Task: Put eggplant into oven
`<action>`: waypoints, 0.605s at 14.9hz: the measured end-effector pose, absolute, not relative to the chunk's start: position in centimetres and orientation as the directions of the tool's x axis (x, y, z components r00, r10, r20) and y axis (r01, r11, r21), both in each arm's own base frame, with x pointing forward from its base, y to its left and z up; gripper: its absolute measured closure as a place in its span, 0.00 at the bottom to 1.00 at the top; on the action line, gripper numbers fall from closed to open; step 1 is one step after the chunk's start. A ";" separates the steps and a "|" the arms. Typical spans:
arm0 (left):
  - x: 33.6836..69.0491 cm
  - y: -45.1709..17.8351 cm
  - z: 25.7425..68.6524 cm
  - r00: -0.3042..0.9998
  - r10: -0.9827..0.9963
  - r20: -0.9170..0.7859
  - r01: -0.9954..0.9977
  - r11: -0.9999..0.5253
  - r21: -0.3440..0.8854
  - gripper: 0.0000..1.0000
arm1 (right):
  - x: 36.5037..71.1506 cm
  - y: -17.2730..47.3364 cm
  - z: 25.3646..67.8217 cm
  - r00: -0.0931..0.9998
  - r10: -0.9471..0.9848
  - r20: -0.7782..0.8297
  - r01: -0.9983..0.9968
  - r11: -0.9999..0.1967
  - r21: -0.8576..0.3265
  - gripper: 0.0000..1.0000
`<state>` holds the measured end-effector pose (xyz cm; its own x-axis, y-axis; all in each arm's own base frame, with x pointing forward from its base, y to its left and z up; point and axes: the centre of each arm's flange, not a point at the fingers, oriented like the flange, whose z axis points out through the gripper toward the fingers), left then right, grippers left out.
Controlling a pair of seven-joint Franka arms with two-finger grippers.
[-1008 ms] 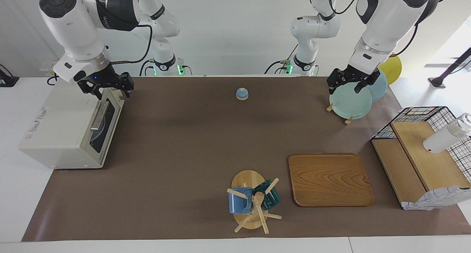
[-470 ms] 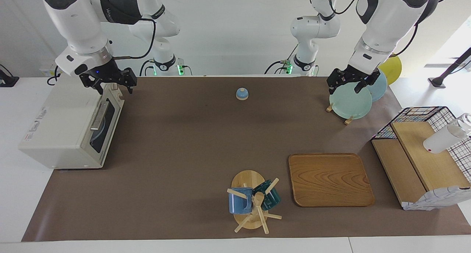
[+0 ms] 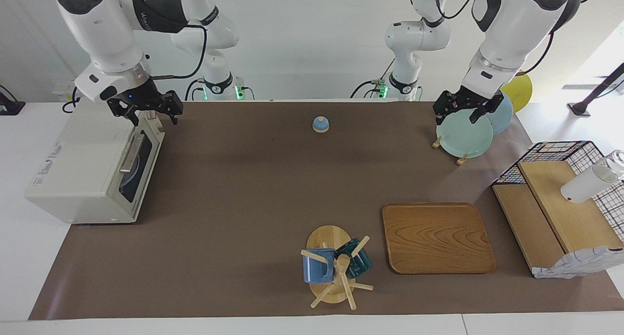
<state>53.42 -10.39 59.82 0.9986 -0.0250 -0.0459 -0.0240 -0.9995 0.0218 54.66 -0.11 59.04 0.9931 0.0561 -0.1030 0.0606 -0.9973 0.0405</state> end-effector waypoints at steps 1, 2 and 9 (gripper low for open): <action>53.4 -10.4 59.8 0.999 -0.025 -0.046 -0.024 -0.999 0.022 0.00 | 54.6 -0.4 59.2 0.994 0.052 -0.100 0.056 -0.998 0.040 0.00; 53.4 -10.4 59.8 0.999 -0.025 -0.046 -0.024 -0.999 0.022 0.00 | 54.5 -0.6 59.4 0.994 0.047 -0.098 0.051 -0.998 0.040 0.00; 53.4 -10.4 59.8 0.999 -0.025 -0.046 -0.024 -0.999 0.022 0.00 | 54.3 -2.0 59.6 0.995 0.021 -0.095 0.025 -0.999 0.040 0.00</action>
